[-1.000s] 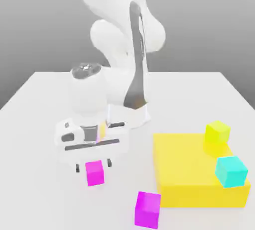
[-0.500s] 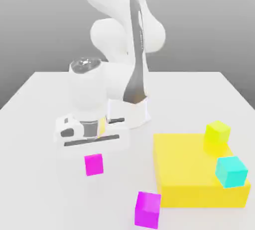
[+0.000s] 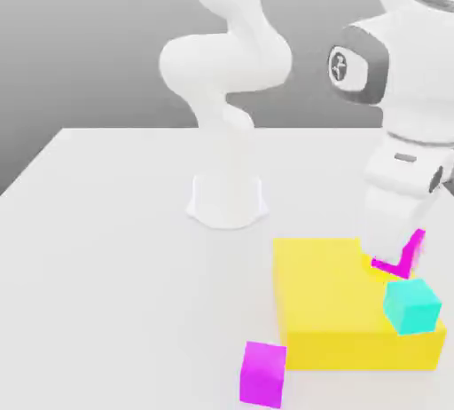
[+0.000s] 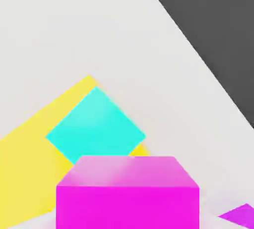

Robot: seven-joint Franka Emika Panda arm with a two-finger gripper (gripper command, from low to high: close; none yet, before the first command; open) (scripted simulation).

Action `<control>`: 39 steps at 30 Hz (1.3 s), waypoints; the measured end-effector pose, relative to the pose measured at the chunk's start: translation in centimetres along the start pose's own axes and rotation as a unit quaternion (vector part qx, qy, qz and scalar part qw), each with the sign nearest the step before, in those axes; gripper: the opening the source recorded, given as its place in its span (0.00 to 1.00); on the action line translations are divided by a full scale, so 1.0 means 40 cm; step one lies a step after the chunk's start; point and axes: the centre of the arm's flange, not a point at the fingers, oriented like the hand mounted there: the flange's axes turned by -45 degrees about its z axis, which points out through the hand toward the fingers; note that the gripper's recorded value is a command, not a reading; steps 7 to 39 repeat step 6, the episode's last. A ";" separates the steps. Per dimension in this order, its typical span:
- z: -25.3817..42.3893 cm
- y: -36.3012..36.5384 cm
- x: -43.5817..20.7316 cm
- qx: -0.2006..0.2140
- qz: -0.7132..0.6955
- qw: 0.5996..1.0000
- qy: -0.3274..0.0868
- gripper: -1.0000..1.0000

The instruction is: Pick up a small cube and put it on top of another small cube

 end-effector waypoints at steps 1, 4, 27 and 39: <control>0.030 0.000 0.003 0.000 0.000 1.000 0.000 0.00; 0.088 0.044 -0.019 0.000 0.021 1.000 0.000 1.00; 0.088 0.044 -0.019 0.000 0.021 1.000 0.000 1.00; 0.088 0.044 -0.019 0.000 0.021 1.000 0.000 1.00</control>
